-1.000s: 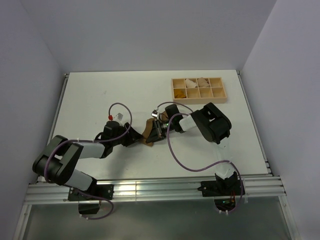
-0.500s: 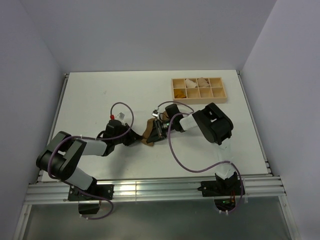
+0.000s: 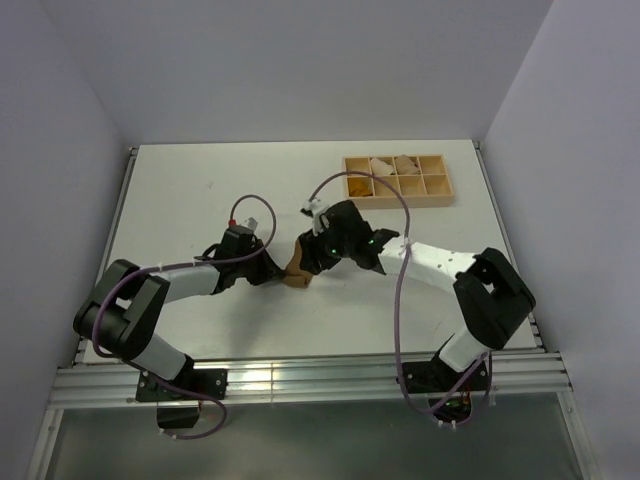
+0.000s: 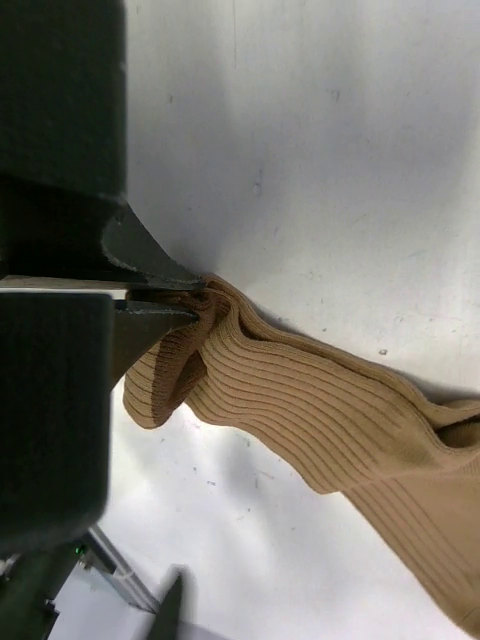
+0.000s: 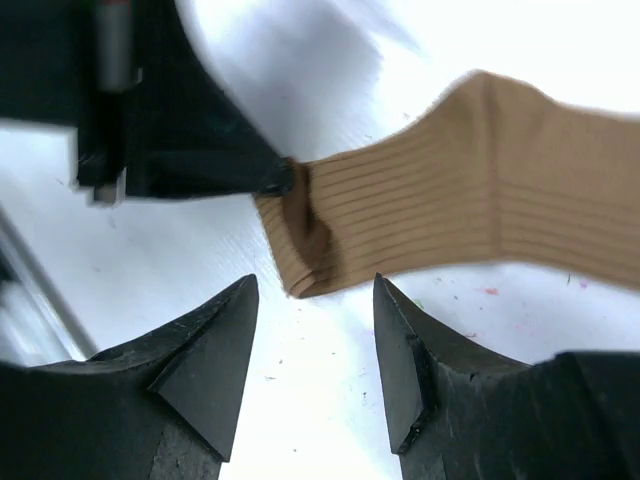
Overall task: Roll the socks
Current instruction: Roll the sock at the center of the board.
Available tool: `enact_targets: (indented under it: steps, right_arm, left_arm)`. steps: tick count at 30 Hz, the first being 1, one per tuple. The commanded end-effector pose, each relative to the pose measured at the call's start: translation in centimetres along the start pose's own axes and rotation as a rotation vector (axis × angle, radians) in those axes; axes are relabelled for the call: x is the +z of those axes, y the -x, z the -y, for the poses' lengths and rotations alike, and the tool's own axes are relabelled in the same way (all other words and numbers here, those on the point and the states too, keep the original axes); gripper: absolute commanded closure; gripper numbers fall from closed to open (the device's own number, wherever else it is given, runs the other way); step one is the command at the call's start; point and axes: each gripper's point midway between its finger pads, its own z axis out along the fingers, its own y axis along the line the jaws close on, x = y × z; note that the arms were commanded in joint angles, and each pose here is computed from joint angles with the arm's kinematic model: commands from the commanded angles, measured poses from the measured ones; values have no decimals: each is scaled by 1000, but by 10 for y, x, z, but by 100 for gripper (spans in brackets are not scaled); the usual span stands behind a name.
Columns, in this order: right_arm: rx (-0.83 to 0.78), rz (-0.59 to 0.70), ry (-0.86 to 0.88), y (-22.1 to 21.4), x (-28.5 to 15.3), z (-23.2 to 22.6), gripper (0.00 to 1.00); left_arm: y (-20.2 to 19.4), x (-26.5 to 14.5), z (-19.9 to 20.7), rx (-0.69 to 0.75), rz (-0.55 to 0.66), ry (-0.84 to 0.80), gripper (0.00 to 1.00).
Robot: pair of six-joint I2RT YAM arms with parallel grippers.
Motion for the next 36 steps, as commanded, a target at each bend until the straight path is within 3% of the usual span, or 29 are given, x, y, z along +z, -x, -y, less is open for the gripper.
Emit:
enact_targets:
  steps: [1,6,13,28,36]
  right_arm:
    - [-307,-11,-216,-9,-6,10,43]
    - [-534,40,-290,-6,3,-19,43]
    - [-737,-16,-353,-18,23,-35,43]
    - [-891,-36,-421,-21,53,-52,43]
    - [-891,-96,-358,-40,67,-53,40]
  left_arm:
    - [-5,-4,-26,58,-30,138,100]
    - [-5,-8,-27,67,-53,167,100]
    - [-5,-8,-25,75,-61,162,100]
    - [-6,-6,-18,98,-68,132,100]
    - [-6,-6,-17,98,-65,131,100]
